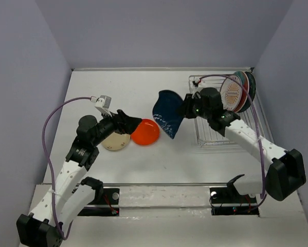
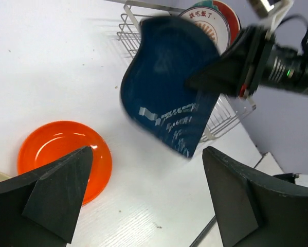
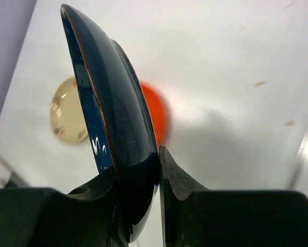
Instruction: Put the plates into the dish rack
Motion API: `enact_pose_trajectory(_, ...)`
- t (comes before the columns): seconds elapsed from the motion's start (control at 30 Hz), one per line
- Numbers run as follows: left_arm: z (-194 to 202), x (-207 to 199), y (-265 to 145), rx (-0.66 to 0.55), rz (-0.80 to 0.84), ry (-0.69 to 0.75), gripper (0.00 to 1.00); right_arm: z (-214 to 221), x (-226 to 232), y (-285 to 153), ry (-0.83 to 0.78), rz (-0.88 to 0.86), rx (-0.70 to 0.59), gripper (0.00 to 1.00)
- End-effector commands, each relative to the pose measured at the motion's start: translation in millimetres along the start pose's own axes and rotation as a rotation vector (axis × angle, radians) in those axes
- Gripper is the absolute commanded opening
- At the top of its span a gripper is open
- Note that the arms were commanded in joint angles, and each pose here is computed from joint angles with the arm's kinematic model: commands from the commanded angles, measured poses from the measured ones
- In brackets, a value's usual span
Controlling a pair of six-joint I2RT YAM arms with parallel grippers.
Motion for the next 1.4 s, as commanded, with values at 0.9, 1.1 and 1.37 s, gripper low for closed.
enact_pose_trajectory(0.9, -1, -24, -61, -0.096, 0.044, 0.233, 0.99, -194, -159, -79, -0.352, 1.04, -0.37, 0.07)
enact_pose_trajectory(1.1, 1, -25, -61, -0.093, 0.049, 0.234, 0.99, -183, -174, -67, -0.303, 1.056, -0.339, 0.07)
enact_pose_trajectory(1.37, 1, -25, -61, -0.09, 0.046, 0.232, 0.99, -172, -185, -45, -0.228, 1.011, -0.31, 0.07)
Point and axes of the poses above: each gripper's point midway between its finger pads, its own y axis out along the fingers, its own x axis along the line the jaws close on, z = x × y, the point moved 9 cm from there along -y, back along the fingers, and after that the axes turned 6 degrees about y, right-handed, at the moved point
